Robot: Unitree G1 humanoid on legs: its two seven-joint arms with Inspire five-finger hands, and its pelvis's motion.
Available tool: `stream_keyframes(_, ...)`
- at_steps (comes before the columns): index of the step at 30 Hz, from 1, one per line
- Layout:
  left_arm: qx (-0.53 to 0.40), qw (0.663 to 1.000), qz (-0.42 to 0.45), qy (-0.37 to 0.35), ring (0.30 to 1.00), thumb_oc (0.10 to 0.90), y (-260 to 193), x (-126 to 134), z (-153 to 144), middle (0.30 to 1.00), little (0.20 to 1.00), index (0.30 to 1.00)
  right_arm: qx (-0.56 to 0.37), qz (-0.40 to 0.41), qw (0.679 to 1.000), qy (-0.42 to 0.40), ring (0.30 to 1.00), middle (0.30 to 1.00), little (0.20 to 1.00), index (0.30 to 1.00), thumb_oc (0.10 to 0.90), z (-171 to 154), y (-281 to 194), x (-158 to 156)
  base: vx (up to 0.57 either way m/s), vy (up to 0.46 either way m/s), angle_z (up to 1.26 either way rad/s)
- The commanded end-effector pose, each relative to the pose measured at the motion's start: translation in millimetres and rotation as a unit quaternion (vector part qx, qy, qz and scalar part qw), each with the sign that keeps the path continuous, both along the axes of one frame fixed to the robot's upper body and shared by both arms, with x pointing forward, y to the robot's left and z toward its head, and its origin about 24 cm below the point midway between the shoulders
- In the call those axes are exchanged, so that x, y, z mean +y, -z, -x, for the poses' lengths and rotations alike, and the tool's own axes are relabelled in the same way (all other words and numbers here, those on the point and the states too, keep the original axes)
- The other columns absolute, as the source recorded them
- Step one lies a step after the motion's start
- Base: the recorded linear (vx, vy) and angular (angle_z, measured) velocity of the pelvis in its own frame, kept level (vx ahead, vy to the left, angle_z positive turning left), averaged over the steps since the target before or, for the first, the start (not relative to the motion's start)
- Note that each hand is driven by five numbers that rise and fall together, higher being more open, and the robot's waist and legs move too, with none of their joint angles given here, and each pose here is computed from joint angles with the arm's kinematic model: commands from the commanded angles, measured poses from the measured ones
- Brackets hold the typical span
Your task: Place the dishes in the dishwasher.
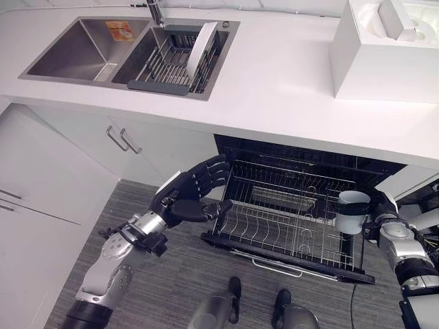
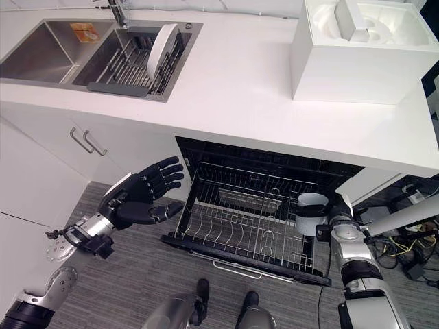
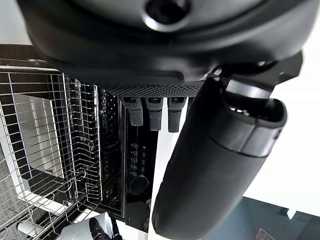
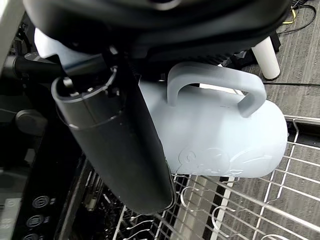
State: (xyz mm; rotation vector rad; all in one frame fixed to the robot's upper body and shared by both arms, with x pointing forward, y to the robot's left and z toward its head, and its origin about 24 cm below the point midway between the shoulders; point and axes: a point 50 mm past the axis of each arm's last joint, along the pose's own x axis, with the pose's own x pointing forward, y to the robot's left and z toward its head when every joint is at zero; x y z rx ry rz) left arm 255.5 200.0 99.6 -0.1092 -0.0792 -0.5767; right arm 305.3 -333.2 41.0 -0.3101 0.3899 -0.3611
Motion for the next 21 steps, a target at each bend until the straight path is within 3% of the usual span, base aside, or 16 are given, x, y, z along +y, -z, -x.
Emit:
stream_keyframes(1, -0.129, 0.989, 0.061, 0.047, 0.900, 0.800, -48, -18, 3, 0.900, 0.900, 0.900, -0.091, 0.056, 0.994, -0.037, 0.900, 0.900, 0.900, 0.900, 0.800, -22, -57, -4, 0.00, 0.000, 0.00)
stream_keyframes(10, -0.130, 0.988, 0.065, 0.049, 0.900, 0.800, -49, -19, 2, 0.900, 0.900, 0.900, -0.091, -0.004, 0.988, -0.123, 0.900, 0.900, 0.900, 0.900, 0.800, -31, -51, 35, 0.00, 0.000, 0.00)
stream_keyframes(16, -0.130, 0.988, 0.064, 0.051, 0.900, 0.800, -48, -20, 2, 0.900, 0.900, 0.900, -0.104, 0.007, 0.983, -0.151, 0.900, 0.900, 0.900, 0.900, 0.800, -34, -53, 49, 0.00, 0.000, 0.00)
stream_keyframes(17, -0.130, 0.988, 0.064, 0.051, 0.900, 0.800, -48, -21, 1, 0.900, 0.900, 0.900, -0.100, 0.009, 0.982, -0.160, 0.300, 0.300, 0.300, 0.300, 0.400, -35, -52, 51, 0.00, 0.000, 0.00)
stream_keyframes(19, -0.131, 0.988, 0.063, 0.052, 0.900, 0.800, -48, -22, 2, 0.900, 0.900, 0.900, -0.092, 0.005, 0.983, -0.162, 0.300, 0.300, 0.300, 0.300, 0.400, -33, -47, 55, 0.00, 0.000, 0.00)
stream_keyframes(20, -0.131, 0.988, 0.063, 0.052, 0.900, 0.800, -48, -22, 2, 0.900, 0.900, 0.900, -0.092, 0.005, 0.983, -0.161, 0.342, 0.342, 0.342, 0.342, 0.428, -33, -47, 55, 0.00, 0.000, 0.00)
stream_keyframes(21, -0.130, 0.988, 0.063, 0.051, 0.900, 0.800, -48, -21, 2, 0.900, 0.900, 0.900, -0.090, 0.000, 0.983, -0.162, 0.900, 0.900, 0.900, 0.900, 0.800, -32, -46, 55, 0.00, 0.000, 0.00)
